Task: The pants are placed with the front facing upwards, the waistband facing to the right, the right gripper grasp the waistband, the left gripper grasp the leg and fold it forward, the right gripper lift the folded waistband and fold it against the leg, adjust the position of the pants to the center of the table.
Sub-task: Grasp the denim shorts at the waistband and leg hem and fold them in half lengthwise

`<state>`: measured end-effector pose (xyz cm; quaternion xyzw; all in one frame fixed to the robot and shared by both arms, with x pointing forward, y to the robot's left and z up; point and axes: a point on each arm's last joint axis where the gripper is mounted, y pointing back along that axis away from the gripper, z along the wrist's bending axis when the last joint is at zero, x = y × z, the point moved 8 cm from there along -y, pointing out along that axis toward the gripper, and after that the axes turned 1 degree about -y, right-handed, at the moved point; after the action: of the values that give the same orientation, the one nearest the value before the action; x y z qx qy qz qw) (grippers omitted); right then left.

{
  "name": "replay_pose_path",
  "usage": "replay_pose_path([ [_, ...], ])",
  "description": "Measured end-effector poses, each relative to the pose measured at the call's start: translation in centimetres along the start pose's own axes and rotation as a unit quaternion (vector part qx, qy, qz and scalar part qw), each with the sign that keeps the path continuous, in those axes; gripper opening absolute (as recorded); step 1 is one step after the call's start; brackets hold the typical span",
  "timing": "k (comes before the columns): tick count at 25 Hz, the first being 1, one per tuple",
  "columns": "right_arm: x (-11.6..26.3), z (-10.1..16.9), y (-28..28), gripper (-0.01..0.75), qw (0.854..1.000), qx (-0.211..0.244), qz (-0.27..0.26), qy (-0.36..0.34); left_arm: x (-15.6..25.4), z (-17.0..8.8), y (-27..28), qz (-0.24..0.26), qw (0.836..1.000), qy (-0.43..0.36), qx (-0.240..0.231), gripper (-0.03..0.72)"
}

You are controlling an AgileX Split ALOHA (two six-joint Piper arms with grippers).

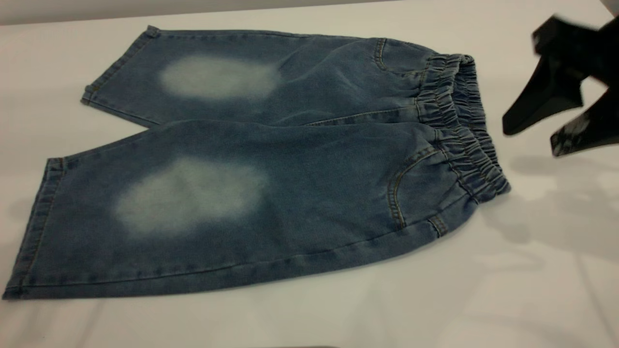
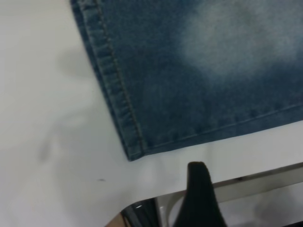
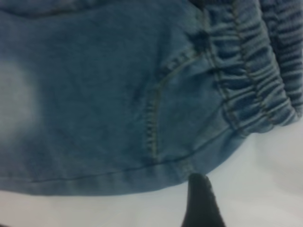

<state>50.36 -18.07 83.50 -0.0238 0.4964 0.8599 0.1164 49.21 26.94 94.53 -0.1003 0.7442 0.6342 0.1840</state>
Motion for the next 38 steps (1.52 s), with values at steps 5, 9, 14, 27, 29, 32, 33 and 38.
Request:
replay_pose_path([
  [5,-0.6,-1.4,-3.1,0.431,0.999,0.015,0.035,-0.021,-0.3,0.0,0.0,-0.009,1.000,0.001,-0.001,0.466],
  [9,-1.7,-2.5,-5.1,0.431,0.998,0.023,0.048,-0.036,-0.5,0.1,0.0,-0.014,1.000,0.001,-0.002,0.466],
  [14,-2.9,-4.7,-5.6,0.430,0.996,0.024,0.048,-0.078,-0.6,0.1,0.0,-0.017,1.000,0.002,-0.003,0.466],
  [27,-2.5,-5.0,-6.7,0.428,0.993,-0.025,0.068,-0.095,-1.7,0.4,0.1,-0.050,0.999,-0.011,-0.012,0.466],
  [29,-2.2,-4.9,-7.4,0.426,0.990,-0.040,0.078,-0.108,-1.9,0.4,0.1,-0.055,0.998,-0.011,-0.013,0.466],
  [32,-2.1,-4.1,-8.0,0.417,0.988,-0.077,0.081,-0.111,-2.0,0.5,0.1,-0.058,0.998,-0.012,-0.014,0.466],
  [33,-2.1,-3.9,-8.2,0.417,0.987,-0.089,0.079,-0.110,-2.0,0.5,0.1,-0.058,0.998,-0.012,-0.014,0.466],
  [38,-3.0,-3.0,-8.7,0.410,0.986,-0.133,0.049,-0.093,-2.0,0.5,0.1,-0.058,0.998,-0.012,-0.014,0.466],
])
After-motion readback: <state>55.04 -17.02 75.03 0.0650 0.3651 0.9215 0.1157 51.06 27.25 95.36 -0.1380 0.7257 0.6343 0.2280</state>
